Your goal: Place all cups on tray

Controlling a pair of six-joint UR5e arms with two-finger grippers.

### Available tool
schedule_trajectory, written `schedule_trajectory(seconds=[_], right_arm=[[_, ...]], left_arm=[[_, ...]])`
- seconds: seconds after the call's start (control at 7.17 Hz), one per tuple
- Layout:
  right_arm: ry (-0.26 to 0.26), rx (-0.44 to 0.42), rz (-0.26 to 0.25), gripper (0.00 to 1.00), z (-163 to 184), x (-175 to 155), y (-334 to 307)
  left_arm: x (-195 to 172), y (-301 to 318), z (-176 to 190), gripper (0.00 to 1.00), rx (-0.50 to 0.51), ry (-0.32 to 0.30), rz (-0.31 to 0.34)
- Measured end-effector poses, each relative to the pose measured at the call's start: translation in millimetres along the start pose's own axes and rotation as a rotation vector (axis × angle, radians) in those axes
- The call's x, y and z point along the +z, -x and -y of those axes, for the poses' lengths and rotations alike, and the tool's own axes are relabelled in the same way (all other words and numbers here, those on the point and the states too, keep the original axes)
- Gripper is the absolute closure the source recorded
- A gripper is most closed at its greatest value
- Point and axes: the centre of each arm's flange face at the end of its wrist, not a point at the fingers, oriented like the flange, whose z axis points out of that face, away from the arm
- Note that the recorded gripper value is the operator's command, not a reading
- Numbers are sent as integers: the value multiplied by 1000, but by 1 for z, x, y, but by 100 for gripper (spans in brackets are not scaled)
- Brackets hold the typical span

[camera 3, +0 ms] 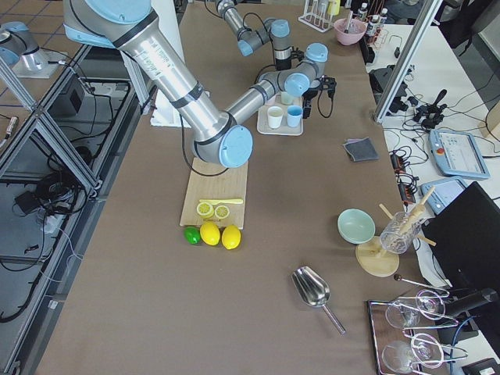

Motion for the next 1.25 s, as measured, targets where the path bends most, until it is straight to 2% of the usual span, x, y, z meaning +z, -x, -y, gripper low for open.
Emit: schedule_trajectory(seconds=[0.28,0.42,0.7,0.98,1.25], right_arm=[[1,17,10,0,15,-15,-20],[-5,12,12,0,22,-24,-39],[-48,-32,0,0,34,-44,-84],[-93,-68,-14,0,46,-69,-143],[-125,-67,-24,0,41,-81,-203]], left_arm=[[-8,4,19,3,-7,-22,-8],[-25,6,33,2,-9,-43,-21],[-86,21,67,2,43,-64,-16],[-132,91,103,2,181,-84,6],[-153,216,134,2,279,-172,20]])
